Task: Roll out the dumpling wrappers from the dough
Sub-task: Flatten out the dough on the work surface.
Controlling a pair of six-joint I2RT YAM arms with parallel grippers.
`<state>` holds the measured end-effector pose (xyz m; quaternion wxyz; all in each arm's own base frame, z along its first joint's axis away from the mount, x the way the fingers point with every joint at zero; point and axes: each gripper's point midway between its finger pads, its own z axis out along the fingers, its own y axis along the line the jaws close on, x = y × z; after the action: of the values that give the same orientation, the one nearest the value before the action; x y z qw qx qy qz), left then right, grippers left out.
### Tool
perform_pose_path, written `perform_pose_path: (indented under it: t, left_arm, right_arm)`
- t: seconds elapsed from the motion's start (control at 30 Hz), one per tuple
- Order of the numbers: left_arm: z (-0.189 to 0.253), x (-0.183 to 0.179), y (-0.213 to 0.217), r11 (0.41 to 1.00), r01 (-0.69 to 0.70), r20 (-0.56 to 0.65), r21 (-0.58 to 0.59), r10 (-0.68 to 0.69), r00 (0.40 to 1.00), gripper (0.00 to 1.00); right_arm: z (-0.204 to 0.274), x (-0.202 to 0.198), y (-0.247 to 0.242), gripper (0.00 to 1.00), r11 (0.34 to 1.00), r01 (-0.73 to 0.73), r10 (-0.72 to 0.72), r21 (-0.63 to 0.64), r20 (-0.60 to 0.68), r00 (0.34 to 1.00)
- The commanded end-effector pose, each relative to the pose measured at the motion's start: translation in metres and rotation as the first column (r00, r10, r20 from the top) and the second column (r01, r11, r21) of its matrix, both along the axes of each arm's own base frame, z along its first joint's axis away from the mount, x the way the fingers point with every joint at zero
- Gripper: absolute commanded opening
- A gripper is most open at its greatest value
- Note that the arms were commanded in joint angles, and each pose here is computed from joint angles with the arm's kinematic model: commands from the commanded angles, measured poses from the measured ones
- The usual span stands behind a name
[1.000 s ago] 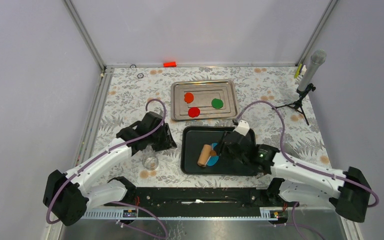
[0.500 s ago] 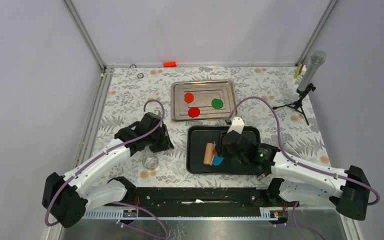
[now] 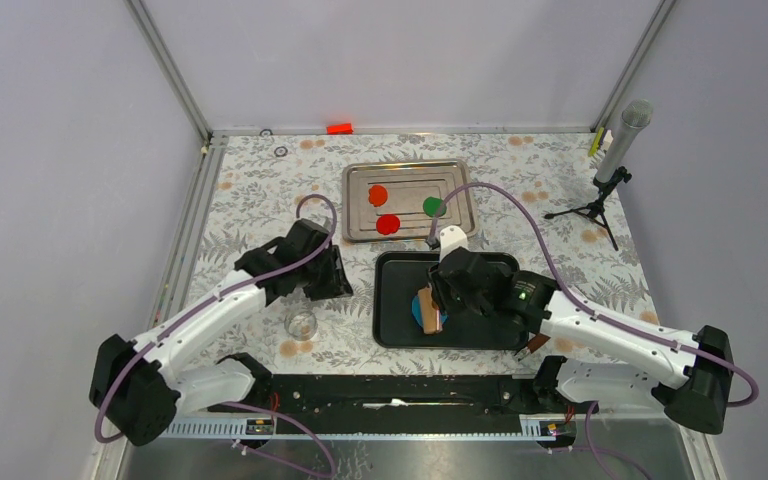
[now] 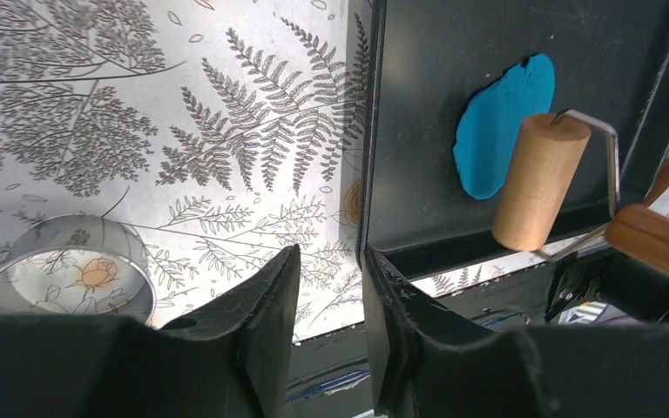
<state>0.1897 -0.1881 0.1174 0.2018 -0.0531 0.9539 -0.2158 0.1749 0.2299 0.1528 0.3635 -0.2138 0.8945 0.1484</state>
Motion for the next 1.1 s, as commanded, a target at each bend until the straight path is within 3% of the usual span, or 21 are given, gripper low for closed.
perform_pose_path:
  t: [0.0,0.2,0.47,0.7,0.93,1.0,1.07]
  left_arm:
    - [-0.012,-0.004,-0.021,0.995,0.085,-0.021,-0.049,-0.086,0.996,0.37]
    - [-0.040,-0.009,-0.033,0.993,0.101,-0.089,-0.058,-0.106,0.990,0.43]
    - [-0.060,-0.020,-0.040,0.991,0.108,-0.129,-0.082,-0.118,0.985,0.43]
    - [-0.061,-0.021,-0.038,0.991,0.113,-0.123,-0.076,-0.122,0.985,0.40]
    - [-0.057,-0.023,-0.033,0.992,0.094,-0.090,-0.087,-0.102,0.991,0.37]
    - [-0.056,-0.025,-0.033,0.991,0.104,-0.088,-0.088,-0.112,0.990,0.37]
    - [-0.054,-0.025,-0.033,0.990,0.108,-0.083,-0.093,-0.116,0.990,0.37]
  right_arm:
    - [0.013,0.016,-0.006,0.00,0.993,-0.057,0.068,-0.101,0.107,0.992]
    - [0.007,0.015,0.009,0.00,0.979,-0.178,0.191,-0.095,0.142,0.971]
    - [-0.034,-0.010,0.020,0.00,0.935,-0.329,0.328,-0.130,-0.031,0.944]
    - [-0.056,-0.020,0.034,0.00,0.906,-0.390,0.355,-0.167,-0.203,0.912]
    - [-0.059,-0.008,0.027,0.00,0.901,-0.346,0.296,-0.262,-0.211,0.931]
    - [-0.040,-0.009,0.031,0.00,0.915,-0.345,0.314,-0.207,-0.170,0.934]
    - [-0.004,-0.016,0.047,0.00,0.920,-0.386,0.378,-0.074,-0.100,0.920]
